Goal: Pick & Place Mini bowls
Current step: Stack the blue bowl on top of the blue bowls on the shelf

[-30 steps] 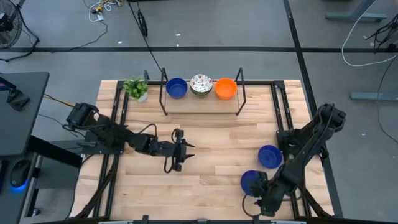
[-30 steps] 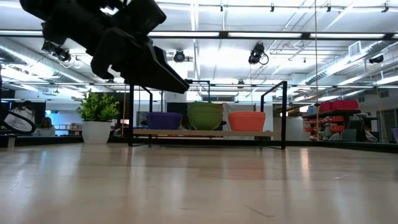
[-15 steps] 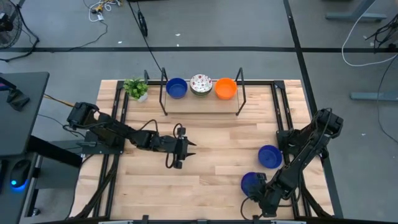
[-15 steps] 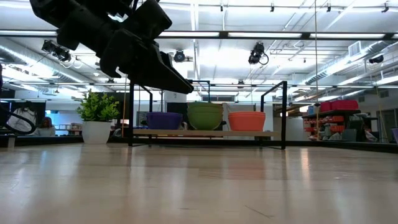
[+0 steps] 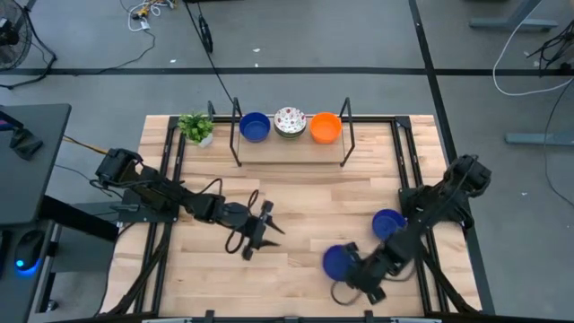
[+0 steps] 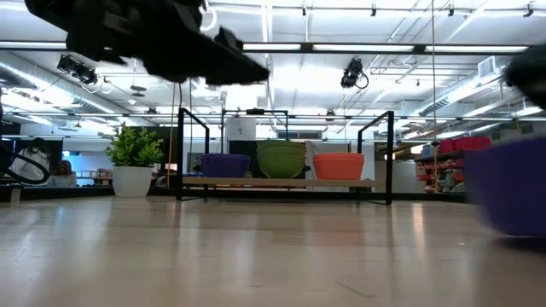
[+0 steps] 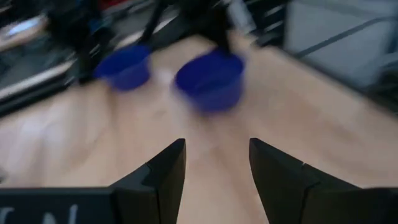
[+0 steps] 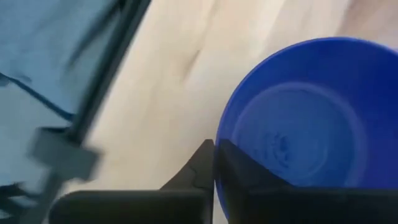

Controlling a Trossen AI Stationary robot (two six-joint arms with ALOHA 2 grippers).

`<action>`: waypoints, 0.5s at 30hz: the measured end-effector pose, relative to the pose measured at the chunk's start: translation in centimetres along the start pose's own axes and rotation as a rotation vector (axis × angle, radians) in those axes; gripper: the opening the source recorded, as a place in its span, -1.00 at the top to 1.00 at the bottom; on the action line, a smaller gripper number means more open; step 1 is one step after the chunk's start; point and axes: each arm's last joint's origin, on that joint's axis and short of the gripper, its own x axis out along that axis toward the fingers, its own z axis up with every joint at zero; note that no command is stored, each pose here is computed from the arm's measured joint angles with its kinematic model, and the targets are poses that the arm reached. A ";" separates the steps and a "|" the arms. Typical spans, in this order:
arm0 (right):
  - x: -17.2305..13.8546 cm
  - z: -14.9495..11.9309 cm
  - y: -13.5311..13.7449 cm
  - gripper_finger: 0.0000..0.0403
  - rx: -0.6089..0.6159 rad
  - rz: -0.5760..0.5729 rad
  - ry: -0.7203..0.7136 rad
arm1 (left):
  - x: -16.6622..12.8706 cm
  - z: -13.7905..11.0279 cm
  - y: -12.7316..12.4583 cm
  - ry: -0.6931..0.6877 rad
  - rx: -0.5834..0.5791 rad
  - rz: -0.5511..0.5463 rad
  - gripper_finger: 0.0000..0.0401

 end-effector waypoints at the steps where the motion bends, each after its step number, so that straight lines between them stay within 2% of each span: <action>1: 0.0 0.4 -0.8 0.96 -0.049 -0.012 -0.018 | 0.0 0.2 -0.2 -0.026 0.014 -0.038 0.10; 4: 0.1 1.7 -3.1 0.98 -0.171 -0.044 -0.083 | 0.0 0.6 -0.4 -0.090 0.052 -0.124 0.10; 11: -0.3 3.9 -7.1 0.98 -0.360 -0.131 -0.218 | -0.2 1.7 -1.2 -0.196 0.191 -0.124 0.10; 15: -0.5 4.5 -8.0 0.98 -0.438 -0.147 -0.262 | -0.2 1.5 -1.3 -0.171 0.183 -0.134 0.09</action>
